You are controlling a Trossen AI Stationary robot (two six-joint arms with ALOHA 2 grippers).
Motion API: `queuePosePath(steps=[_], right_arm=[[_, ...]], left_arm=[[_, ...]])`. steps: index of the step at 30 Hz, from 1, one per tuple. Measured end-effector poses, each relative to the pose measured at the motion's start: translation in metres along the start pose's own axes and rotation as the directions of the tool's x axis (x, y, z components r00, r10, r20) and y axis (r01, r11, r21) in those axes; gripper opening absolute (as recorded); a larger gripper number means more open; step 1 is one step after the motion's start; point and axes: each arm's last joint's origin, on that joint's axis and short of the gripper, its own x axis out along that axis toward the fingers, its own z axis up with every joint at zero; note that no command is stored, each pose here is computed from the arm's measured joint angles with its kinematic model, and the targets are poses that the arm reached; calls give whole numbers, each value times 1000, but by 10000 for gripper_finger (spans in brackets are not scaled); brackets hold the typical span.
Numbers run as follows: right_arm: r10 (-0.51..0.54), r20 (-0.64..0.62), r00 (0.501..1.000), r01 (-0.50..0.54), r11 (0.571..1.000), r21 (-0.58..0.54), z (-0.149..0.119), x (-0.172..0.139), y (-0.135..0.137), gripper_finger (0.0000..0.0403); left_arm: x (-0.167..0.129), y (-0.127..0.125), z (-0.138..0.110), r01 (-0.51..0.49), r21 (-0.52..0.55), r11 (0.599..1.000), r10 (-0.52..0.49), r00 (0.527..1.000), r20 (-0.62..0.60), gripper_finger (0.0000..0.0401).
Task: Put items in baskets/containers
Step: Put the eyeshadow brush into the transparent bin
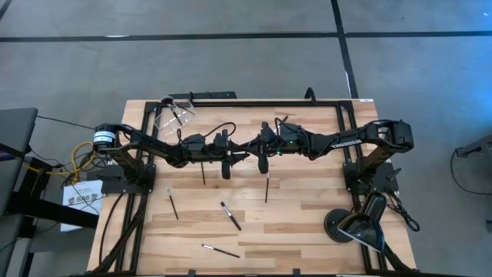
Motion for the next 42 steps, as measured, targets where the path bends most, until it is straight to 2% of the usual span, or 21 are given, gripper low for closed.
queuePosePath(steps=[6,11,19,26,30,35,37,38,42], right_arm=[[5,25,1000,-5,1000,-2,2,0,0,13],[6,25,1000,-6,1000,-1,2,0,0,32],[5,25,1000,-5,1000,-1,2,0,0,15],[-30,12,999,30,1000,6,5,-4,0,101],[-75,-38,996,75,997,9,8,-12,-1,139],[-136,-61,989,137,991,-2,15,-22,0,156],[-134,-49,990,134,991,-3,18,-24,2,154],[-133,-44,990,133,991,-3,20,-25,2,151],[-128,-37,991,128,992,-4,20,-25,5,136]], left_arm=[[0,0,0,-1,32,999,1,1000,0,95],[0,0,0,-10,36,999,10,1000,-1,25],[0,1,0,-32,56,998,32,999,1,30],[-1,3,-2,-79,52,996,79,997,-8,24],[-14,13,-5,-179,55,982,180,984,-15,27],[-47,30,2,-354,47,934,353,935,41,25],[-63,36,5,-440,46,897,437,897,69,26],[-72,39,6,-500,55,864,495,865,84,26],[-103,50,5,-719,85,690,708,694,126,26]])
